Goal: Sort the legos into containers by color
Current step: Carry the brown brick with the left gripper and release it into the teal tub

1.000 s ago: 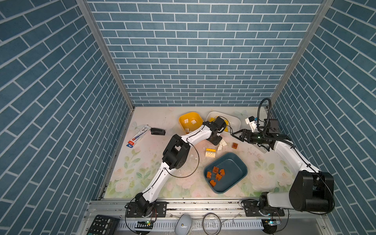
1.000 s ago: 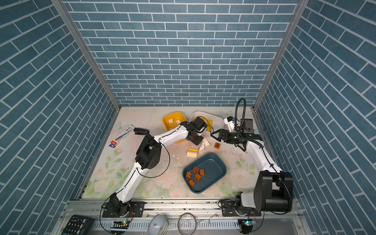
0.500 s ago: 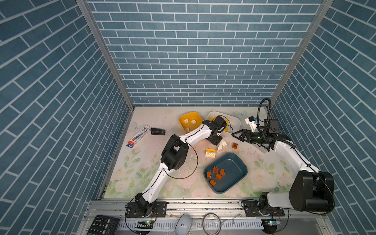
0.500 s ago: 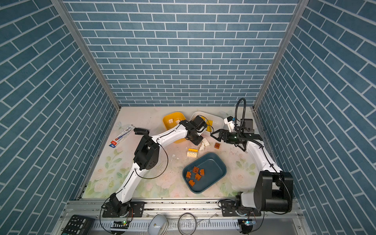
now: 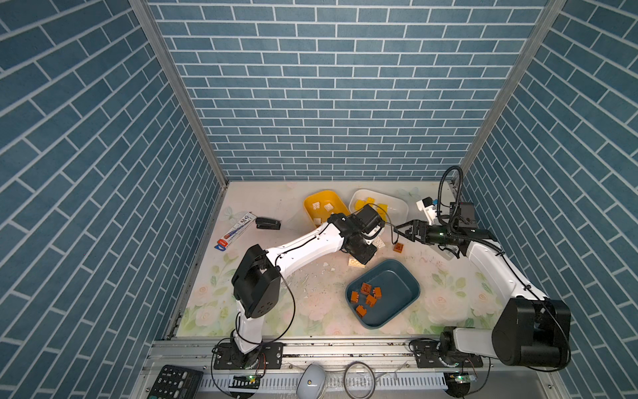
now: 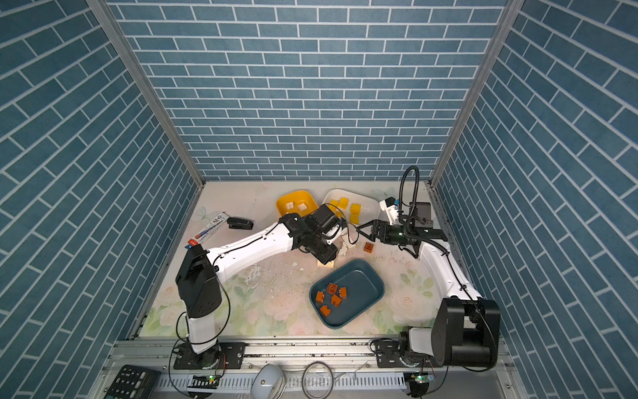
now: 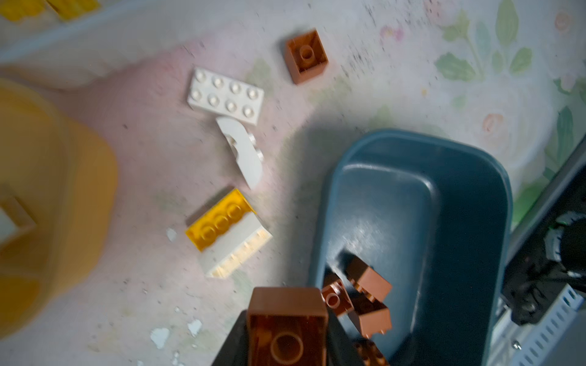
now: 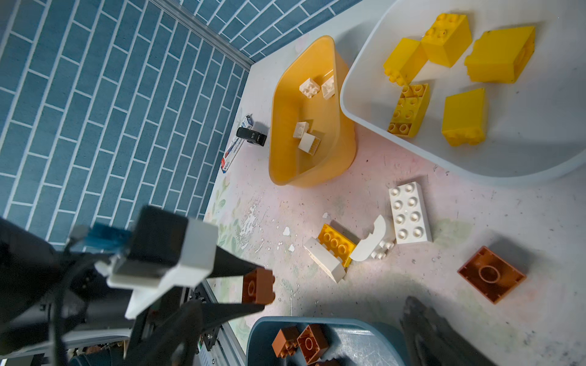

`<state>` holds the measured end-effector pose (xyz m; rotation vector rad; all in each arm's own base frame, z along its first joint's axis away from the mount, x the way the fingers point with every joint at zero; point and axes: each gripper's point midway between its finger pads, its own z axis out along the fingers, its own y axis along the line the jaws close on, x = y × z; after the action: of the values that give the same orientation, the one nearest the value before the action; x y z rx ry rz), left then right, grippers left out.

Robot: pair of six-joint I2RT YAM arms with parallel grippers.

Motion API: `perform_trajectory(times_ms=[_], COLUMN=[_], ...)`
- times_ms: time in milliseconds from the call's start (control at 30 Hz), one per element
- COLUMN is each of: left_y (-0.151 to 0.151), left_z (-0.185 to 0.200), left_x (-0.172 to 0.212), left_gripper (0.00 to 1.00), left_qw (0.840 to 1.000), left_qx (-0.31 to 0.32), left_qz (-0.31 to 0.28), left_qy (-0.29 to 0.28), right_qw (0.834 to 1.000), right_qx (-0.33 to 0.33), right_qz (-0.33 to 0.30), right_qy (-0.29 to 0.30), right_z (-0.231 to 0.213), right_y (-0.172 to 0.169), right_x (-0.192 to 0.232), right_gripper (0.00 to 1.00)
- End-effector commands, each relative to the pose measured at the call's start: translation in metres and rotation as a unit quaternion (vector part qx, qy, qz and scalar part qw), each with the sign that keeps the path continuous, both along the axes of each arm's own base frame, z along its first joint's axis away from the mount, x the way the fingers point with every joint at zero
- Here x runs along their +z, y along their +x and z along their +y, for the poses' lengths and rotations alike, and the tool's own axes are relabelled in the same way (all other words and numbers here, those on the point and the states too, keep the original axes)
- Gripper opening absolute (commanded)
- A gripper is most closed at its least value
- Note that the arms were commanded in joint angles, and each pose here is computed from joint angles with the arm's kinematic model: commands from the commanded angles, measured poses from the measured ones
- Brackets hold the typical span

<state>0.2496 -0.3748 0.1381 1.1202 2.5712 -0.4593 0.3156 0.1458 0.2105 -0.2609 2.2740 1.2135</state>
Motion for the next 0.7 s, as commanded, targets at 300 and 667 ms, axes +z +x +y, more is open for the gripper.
perform_trajectory(times_ms=[300, 667], left_y=[-0.045, -0.040], left_z=[-0.051, -0.053], left_x=[-0.028, -0.028], left_gripper=[0.32, 0.64], left_qw=[0.997, 0.998], left_qx=[-0.023, -0.033], left_qz=[0.012, -0.005], left_qy=[-0.076, -0.060], right_qw=[1.000, 0.999], right_qx=[0.007, 0.000], right_qz=[-0.009, -0.011], right_qy=[-0.017, -0.043], right_z=[-0.003, -0.008], right_y=[-0.011, -0.011], right_x=[-0.006, -0.005], right_gripper=[0.99, 0.98])
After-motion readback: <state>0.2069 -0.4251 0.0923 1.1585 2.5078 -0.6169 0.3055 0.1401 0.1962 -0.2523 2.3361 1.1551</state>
